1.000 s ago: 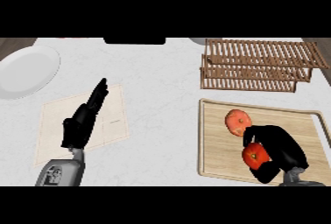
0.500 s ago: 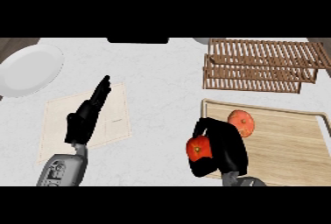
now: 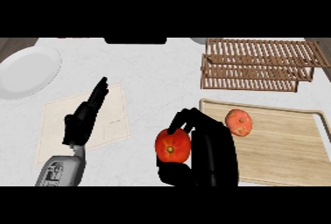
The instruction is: Pick the tomato from the tray and place it in the tiered shelf
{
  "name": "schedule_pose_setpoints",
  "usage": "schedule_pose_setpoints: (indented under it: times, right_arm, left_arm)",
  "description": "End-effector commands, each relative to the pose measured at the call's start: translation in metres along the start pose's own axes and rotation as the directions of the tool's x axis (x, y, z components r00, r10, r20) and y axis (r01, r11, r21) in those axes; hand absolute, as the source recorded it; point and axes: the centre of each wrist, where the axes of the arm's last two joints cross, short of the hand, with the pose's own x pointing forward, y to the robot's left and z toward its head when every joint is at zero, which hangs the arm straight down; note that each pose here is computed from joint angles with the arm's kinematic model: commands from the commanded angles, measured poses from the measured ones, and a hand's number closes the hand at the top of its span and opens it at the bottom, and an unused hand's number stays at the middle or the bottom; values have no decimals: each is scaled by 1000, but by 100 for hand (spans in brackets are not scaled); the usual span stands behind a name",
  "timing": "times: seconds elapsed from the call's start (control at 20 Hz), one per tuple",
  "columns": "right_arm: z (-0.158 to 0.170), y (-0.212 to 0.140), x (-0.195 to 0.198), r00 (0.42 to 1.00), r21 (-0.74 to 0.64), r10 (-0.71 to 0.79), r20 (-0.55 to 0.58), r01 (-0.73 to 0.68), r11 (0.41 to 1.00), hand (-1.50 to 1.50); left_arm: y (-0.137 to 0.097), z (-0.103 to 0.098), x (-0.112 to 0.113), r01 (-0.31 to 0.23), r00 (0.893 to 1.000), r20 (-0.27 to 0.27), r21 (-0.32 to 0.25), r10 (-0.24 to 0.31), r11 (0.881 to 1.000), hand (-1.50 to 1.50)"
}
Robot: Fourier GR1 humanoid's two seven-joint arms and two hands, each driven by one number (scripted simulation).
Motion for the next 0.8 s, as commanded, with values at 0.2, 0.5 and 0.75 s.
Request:
schedule_pose_setpoints:
  times: [0.2,0.5,0.75]
  right_arm:
    - [1,-42,50,997,-254,51,-64,-65,965,150]
    - [-34,-75,69,994,-389,63,-91,-94,917,150]
    - [-53,-103,76,988,-445,110,-107,-147,883,150]
  left_arm:
    - [-7,3,-7,6,1000,1,11,-6,1000,0]
    - [6,10,0,3,1000,-8,-9,-4,1000,0]
    - [-6,8,1,1,1000,-11,12,-1,1000,0]
